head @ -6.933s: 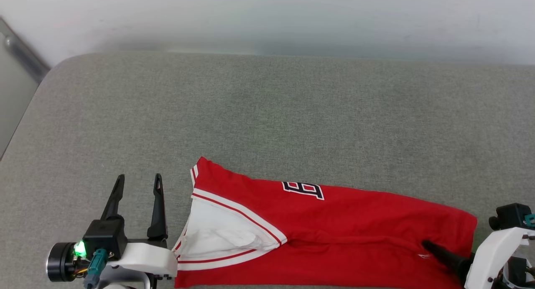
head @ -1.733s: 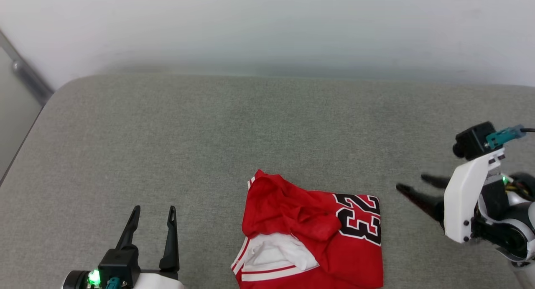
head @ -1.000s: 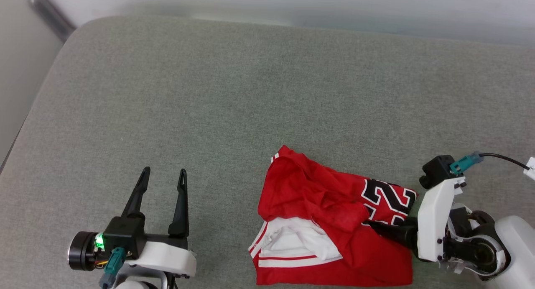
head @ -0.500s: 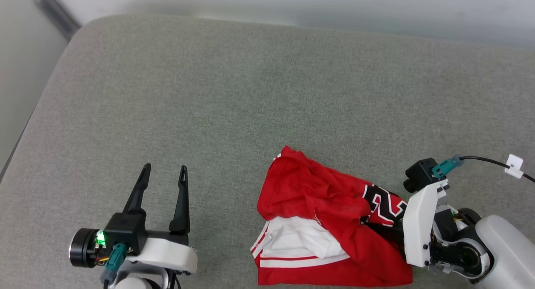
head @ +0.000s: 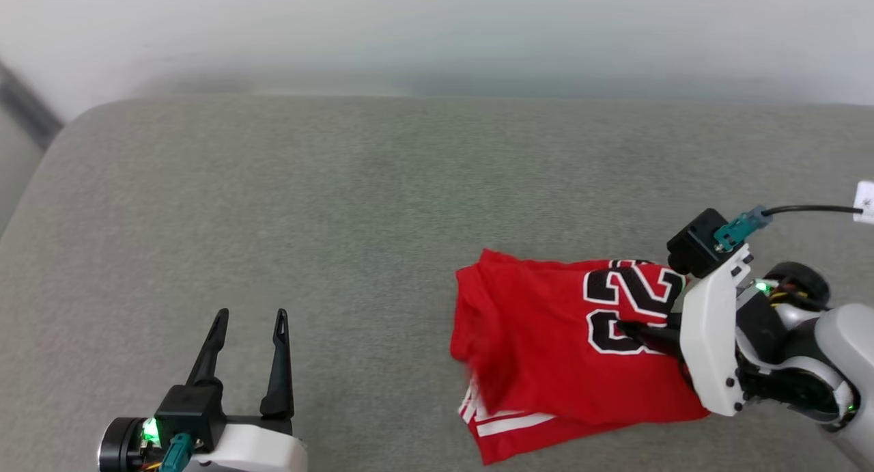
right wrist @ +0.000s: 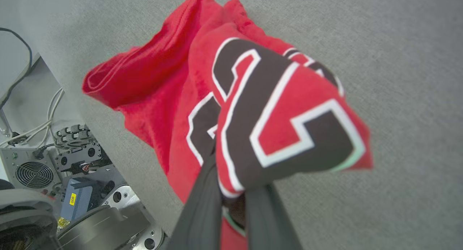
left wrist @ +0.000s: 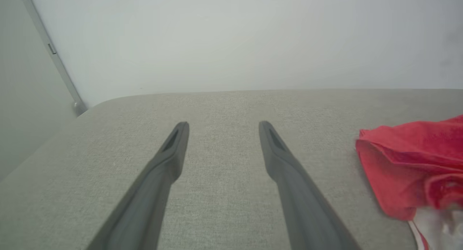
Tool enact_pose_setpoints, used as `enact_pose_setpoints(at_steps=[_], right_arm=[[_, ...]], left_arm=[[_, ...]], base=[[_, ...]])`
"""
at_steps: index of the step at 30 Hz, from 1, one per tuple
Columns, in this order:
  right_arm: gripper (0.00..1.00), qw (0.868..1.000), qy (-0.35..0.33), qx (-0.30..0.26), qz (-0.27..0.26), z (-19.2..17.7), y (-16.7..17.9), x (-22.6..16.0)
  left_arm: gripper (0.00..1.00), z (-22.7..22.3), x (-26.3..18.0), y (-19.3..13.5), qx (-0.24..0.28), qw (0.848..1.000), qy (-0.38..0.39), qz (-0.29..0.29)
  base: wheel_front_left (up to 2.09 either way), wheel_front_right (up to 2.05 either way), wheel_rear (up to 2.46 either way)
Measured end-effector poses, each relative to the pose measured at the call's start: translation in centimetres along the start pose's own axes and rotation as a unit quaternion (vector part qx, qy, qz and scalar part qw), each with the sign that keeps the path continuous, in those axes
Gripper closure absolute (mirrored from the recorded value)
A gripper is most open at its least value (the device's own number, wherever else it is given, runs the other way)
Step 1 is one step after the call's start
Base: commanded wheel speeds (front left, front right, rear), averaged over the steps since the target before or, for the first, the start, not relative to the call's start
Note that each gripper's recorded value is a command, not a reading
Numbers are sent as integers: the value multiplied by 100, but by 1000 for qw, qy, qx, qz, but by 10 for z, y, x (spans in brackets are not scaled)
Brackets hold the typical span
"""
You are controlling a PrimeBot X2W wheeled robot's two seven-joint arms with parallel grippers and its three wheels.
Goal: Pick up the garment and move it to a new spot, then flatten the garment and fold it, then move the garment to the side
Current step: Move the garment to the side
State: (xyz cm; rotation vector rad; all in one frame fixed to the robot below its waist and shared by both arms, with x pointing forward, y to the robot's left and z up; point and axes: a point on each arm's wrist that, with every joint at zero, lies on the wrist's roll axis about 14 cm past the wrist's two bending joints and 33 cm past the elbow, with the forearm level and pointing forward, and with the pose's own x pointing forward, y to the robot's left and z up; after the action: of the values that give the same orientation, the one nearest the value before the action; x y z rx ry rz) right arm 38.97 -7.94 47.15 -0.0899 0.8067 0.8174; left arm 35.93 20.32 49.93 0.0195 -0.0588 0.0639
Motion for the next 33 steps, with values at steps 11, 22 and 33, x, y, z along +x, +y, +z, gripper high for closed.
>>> enact_pose_setpoints(at_steps=[11,22,33], right_arm=[[100,988,17,-13,-155,-24,-79,-79],[100,938,87,29,-336,-63,-205,-139],[100,880,131,61,-453,-89,-291,-170]], left_arm=[[0,-5,36,-60,-17,996,-3,-90],[0,-36,78,-92,-19,989,14,-143],[0,-70,107,-97,-23,987,32,-154]], base=[[0,0,0],[0,0,0],[0,0,0]])
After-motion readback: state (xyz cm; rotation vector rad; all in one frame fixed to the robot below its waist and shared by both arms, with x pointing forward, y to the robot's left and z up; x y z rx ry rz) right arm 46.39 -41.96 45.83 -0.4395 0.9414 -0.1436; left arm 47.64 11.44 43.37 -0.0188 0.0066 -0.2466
